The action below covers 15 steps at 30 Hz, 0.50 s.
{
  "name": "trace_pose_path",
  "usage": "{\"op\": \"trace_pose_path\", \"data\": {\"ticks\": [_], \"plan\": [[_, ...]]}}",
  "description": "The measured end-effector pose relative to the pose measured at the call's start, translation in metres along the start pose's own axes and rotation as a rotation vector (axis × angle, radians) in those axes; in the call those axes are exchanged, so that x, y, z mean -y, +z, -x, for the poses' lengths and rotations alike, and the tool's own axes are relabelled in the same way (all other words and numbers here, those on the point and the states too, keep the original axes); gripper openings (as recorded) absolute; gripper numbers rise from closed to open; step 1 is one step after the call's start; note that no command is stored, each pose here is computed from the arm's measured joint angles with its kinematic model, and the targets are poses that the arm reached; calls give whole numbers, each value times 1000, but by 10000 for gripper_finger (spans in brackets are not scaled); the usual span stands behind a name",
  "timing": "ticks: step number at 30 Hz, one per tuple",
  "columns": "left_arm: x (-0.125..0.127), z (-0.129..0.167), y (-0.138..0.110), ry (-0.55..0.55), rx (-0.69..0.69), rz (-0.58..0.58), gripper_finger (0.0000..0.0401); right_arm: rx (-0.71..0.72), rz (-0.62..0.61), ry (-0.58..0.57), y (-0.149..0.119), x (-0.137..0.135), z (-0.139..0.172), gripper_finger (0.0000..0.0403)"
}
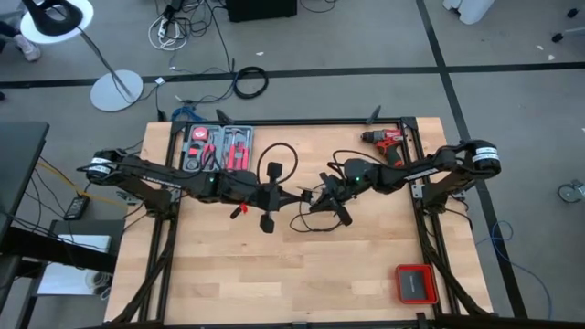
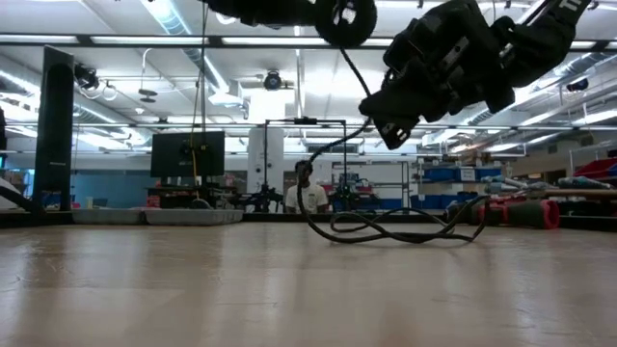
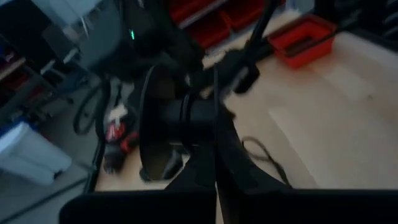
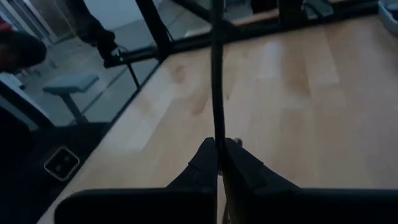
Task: Coil cords
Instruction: Coil the black wire on the black spool
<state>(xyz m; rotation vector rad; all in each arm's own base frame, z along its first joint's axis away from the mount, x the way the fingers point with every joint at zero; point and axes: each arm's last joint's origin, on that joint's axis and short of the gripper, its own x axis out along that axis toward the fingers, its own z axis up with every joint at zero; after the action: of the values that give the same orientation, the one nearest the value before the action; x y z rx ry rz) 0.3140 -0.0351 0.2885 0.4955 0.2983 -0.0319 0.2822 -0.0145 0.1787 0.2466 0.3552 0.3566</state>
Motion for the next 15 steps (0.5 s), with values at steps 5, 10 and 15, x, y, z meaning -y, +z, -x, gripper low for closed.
{"op": "trace_pose_path", "data": {"ticks": [5, 10, 15], "plan": [[5, 1, -8, -2, -106, 19, 0, -38, 11, -26, 3, -4, 11, 5], [5, 2, -11, -9, -142, 89, 0, -51, 27, -110, 10, -7, 20, 5], [3, 2, -16, -21, -177, 151, 0, -82, 59, -112, 35, -14, 25, 15]]}}
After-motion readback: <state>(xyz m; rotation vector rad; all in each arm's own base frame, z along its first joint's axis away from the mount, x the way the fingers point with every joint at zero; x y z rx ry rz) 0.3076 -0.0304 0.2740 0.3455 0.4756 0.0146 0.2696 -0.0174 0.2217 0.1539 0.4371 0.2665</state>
